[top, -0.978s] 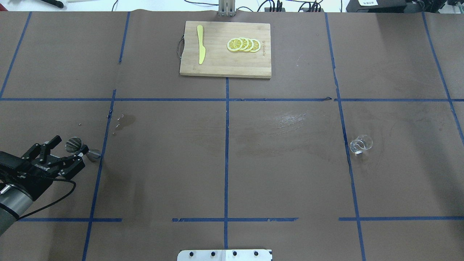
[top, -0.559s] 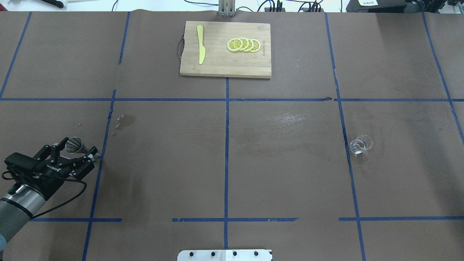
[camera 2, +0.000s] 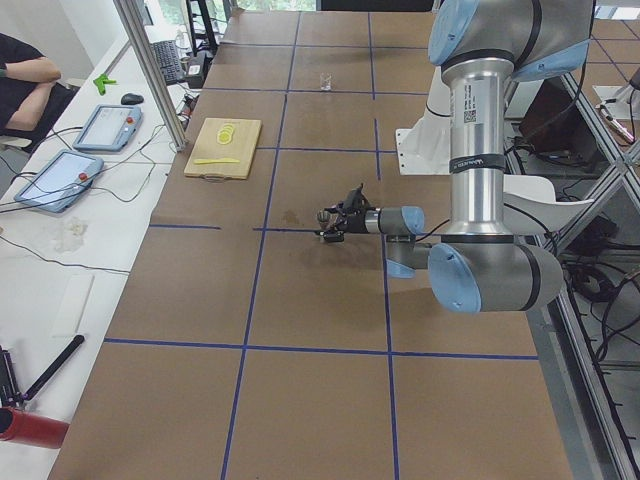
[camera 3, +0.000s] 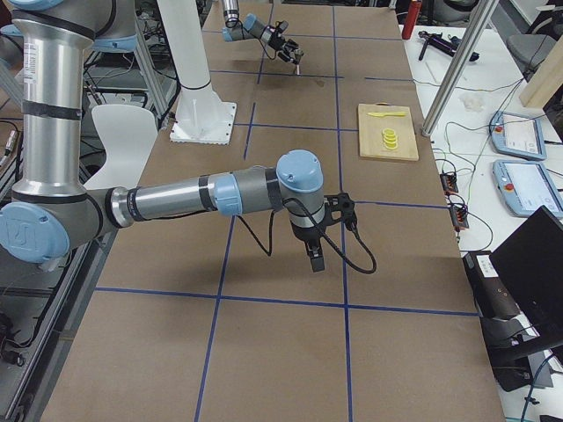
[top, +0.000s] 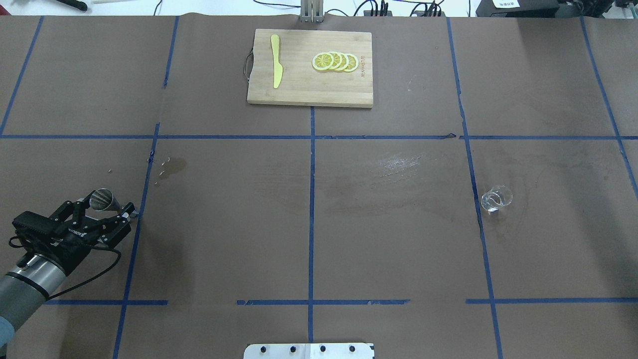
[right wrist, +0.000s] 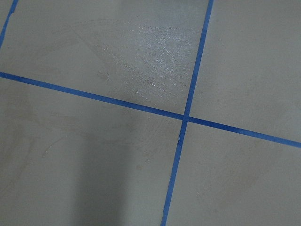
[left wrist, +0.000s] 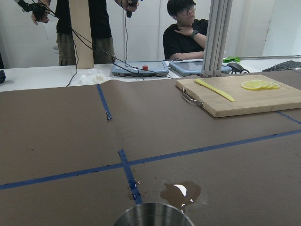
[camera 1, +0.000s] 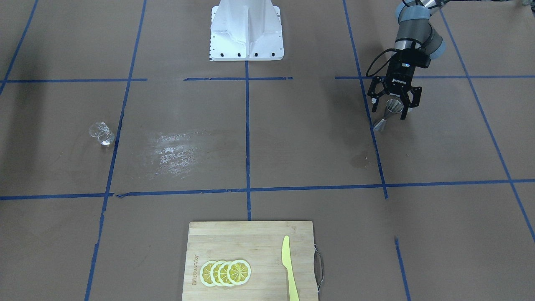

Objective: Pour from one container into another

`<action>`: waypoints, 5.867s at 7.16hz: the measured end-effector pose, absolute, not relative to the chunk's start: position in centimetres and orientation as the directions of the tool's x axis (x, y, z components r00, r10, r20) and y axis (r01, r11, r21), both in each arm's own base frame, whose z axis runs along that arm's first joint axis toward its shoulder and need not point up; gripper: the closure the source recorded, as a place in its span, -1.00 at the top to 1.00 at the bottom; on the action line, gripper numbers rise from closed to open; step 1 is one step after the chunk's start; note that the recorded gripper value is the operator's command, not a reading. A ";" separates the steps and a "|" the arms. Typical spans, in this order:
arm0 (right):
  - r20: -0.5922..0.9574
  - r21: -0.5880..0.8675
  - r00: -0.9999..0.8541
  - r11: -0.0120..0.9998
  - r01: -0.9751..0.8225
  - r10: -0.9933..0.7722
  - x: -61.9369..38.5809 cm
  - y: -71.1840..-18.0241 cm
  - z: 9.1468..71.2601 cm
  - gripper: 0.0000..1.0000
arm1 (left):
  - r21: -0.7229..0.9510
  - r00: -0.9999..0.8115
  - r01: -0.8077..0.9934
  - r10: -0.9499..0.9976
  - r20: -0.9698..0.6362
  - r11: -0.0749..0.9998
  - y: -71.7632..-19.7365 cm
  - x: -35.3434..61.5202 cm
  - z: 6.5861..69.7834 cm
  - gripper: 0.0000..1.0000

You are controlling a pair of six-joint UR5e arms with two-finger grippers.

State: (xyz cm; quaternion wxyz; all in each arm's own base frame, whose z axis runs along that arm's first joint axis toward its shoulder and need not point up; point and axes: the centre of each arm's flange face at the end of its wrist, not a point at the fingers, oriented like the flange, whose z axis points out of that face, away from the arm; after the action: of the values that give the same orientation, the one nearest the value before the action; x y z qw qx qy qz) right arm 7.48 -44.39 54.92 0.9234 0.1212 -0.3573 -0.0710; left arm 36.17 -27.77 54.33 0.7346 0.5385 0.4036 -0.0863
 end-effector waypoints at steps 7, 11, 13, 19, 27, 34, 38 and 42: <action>0.644 0.275 0.734 0.961 0.044 -0.218 7.5 -44.4 54.9 1.00 | 0.733 0.673 0.536 0.311 -0.671 0.419 -27.7 36.4 55.9 0.12; 0.644 0.275 0.734 0.961 0.042 -0.216 7.6 -44.4 54.9 1.00 | 0.730 0.665 0.529 0.322 -0.674 0.434 -27.5 36.7 56.0 -0.02; 0.644 0.275 0.734 0.961 0.041 -0.216 7.6 -44.4 54.9 1.00 | 0.728 0.660 0.526 0.328 -0.675 0.440 -27.3 36.8 56.0 -0.02; 0.644 0.275 0.735 0.961 0.040 -0.215 7.7 -44.4 54.9 1.00 | 0.724 0.652 0.527 0.334 -0.681 0.445 -27.2 36.9 55.9 -0.99; 0.644 0.273 0.735 0.961 0.040 -0.214 7.7 -44.4 55.0 1.00 | 0.747 0.532 0.548 0.533 -0.658 0.375 -26.0 34.4 53.9 -1.00; 0.653 0.254 0.734 0.967 0.021 -0.187 7.8 -44.4 55.2 1.00 | 0.897 0.395 0.420 0.863 -0.314 0.134 -32.3 33.5 47.9 -1.00; 0.656 0.247 0.734 0.969 0.009 -0.174 7.8 -44.4 55.0 1.00 | 0.967 0.387 0.254 0.918 -0.085 -0.017 -39.1 39.2 38.7 -1.00; 0.656 0.249 0.734 0.968 0.009 -0.175 7.8 -44.4 54.9 1.00 | 0.981 0.381 0.193 0.921 -0.078 0.003 -44.0 46.6 25.9 -1.00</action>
State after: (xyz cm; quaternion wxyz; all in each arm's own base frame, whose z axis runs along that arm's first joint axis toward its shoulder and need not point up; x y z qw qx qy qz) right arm 7.78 -44.40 54.93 0.9241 0.1153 -0.3611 -0.0497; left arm 46.62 -43.97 25.85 0.5493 0.6236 0.4468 0.3313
